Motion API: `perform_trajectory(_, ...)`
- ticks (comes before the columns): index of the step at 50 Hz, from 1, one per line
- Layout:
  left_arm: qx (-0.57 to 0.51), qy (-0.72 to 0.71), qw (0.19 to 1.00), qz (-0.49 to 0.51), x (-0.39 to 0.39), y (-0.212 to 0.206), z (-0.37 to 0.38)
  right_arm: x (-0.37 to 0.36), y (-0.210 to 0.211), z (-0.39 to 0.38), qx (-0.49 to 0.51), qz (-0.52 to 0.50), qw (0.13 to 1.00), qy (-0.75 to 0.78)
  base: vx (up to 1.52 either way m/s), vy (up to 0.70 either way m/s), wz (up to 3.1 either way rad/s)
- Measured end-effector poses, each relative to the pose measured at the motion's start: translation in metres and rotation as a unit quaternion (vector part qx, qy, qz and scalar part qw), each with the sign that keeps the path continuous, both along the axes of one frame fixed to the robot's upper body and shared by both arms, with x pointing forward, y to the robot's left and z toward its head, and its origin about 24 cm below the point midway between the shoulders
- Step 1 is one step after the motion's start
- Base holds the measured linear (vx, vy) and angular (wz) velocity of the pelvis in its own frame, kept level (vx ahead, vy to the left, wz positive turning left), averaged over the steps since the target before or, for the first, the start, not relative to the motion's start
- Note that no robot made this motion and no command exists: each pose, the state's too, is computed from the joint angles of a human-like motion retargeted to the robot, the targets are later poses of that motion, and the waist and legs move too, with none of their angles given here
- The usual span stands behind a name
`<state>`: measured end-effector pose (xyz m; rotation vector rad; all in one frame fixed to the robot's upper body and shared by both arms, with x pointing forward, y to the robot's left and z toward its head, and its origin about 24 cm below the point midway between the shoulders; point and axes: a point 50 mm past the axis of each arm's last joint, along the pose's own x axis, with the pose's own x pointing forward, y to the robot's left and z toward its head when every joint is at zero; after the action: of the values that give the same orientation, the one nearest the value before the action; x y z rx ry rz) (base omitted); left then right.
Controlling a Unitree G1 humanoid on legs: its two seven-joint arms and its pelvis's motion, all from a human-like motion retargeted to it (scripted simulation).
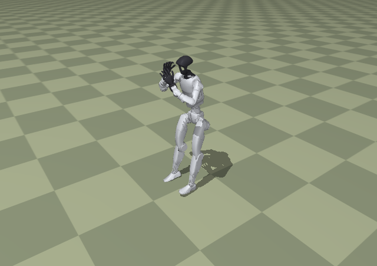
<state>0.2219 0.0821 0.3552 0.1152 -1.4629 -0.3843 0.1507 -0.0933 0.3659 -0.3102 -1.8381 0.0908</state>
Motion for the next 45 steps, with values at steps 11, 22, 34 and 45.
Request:
perform_trajectory(11,0.053,0.104,0.99,0.085,-0.016,0.06,-0.04,0.045,-0.081,-0.048,-0.121,-0.295,0.924,0.211,-0.65,0.1,-0.05)
perform_trajectory(22,-0.133,0.332,0.917,0.18,0.011,0.131,-0.139,0.06,-0.132,-0.207,0.148,-0.169,0.787,0.574,-0.82,0.07,0.24)
perform_trajectory(34,0.055,0.081,0.995,0.03,-0.016,0.011,-0.084,0.075,-0.001,-0.105,0.054,-0.05,0.951,0.301,-0.45,-0.03,-0.15)
perform_trajectory(45,0.078,-0.007,0.997,0.012,-0.012,-0.009,-0.029,0.083,0.006,-0.026,0.046,-0.137,0.98,0.136,-0.31,-0.04,-0.07)
